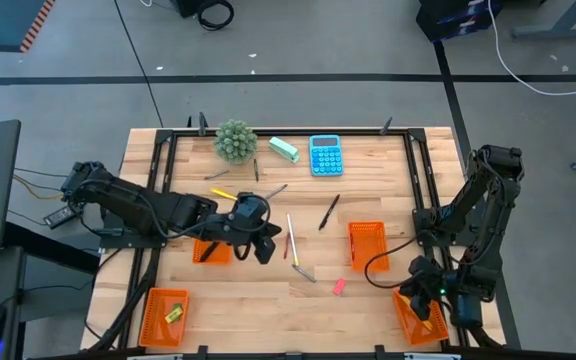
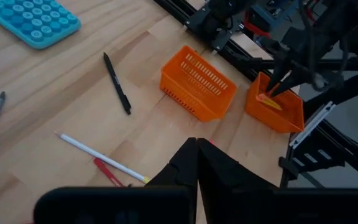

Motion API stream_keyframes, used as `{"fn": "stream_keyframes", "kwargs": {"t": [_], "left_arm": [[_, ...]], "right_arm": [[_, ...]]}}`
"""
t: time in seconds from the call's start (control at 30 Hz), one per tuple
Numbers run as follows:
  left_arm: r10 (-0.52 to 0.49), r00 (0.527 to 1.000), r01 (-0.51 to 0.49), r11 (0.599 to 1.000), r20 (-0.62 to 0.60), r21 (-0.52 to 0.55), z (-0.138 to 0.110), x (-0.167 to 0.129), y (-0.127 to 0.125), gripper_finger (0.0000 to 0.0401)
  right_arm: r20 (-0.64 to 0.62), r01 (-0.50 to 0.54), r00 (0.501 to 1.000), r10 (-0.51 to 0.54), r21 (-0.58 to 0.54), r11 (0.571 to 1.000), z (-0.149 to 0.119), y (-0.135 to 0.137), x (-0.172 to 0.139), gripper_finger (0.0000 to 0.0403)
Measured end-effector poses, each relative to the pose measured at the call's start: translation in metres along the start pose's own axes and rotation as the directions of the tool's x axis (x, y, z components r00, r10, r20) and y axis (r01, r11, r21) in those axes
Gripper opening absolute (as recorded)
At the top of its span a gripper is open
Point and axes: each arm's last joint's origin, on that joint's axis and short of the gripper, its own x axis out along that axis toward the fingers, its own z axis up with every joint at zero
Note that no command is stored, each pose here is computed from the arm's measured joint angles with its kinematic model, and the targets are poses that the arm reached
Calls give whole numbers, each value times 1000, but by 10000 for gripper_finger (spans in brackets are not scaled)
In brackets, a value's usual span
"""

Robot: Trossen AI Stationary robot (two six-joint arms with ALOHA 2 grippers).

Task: Sort crayons/erasers/pens/pencils in bins
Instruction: Put the pink eraser into the bottom left orange basket

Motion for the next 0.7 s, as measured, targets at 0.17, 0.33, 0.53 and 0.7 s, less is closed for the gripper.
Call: {"fn": "stream_keyframes", "kwargs": {"t": [0.17,0.33,0.53,0.7], "left_arm": [[-3,1000,3,1000,-1,2,-1,0,-1,18],[0,1000,0,1000,7,-5,2,1,1,23],[-15,1000,14,1000,26,14,5,1,0,12],[-16,1000,15,999,26,47,5,1,0,16]], "right_arm": [[141,-99,984,107,-64,993,8,18,-11,72],[197,-80,968,157,-351,933,27,46,-19,72],[162,-14,976,147,-627,779,70,76,-17,72],[72,-24,991,108,-715,698,111,82,-2,85]]}}
